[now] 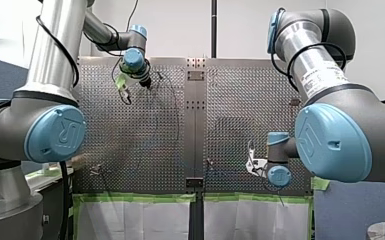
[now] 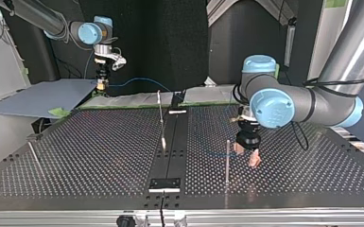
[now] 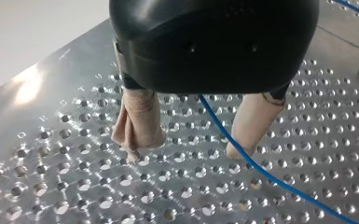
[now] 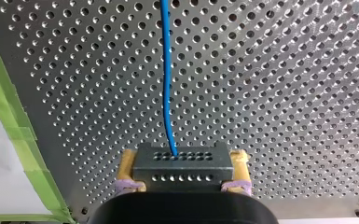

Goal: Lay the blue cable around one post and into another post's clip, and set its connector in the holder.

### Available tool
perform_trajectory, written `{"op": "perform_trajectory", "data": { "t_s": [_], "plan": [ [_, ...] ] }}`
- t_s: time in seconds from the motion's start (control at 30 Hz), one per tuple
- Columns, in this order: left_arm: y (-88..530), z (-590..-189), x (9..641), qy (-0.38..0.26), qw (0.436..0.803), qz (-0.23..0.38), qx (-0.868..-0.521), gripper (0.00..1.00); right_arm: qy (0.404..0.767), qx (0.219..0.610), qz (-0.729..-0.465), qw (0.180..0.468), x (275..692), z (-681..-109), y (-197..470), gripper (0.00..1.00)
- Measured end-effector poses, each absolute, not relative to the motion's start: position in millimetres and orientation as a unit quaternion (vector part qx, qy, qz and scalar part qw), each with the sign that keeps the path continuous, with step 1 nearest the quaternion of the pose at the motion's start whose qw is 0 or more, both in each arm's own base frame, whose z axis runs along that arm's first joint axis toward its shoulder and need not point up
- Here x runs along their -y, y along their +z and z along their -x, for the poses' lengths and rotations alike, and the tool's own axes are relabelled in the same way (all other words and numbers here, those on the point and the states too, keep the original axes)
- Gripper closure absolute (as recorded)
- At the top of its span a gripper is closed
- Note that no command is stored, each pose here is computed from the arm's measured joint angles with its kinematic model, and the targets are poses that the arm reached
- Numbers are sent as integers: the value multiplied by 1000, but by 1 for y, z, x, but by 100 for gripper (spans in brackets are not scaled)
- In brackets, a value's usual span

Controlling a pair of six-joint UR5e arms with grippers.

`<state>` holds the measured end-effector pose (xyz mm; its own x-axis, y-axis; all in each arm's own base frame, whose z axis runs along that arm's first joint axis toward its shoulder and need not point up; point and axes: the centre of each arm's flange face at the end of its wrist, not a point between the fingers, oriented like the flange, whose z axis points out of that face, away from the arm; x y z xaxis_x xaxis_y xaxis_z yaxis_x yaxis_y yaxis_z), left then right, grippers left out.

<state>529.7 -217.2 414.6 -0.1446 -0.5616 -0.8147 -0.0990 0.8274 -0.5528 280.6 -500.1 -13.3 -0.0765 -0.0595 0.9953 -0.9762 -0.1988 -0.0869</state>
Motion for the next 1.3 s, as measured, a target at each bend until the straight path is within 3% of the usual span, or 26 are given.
{"op": "perform_trajectory", "data": {
  "t_s": [0.4, 0.8, 1.3],
  "plan": [
    [411, -519, 217, -222, 569, 260, -749, 0, 552, 481, -542, 411, 499, -280, -14, 98],
    [434, -492, 204, -213, 556, 327, -734, 0, 551, 483, -543, 410, 499, -280, -15, 98],
    [492, -438, 184, -146, 587, 329, -725, 0, 554, 486, -540, 407, 499, -280, -14, 98]
  ]
}}
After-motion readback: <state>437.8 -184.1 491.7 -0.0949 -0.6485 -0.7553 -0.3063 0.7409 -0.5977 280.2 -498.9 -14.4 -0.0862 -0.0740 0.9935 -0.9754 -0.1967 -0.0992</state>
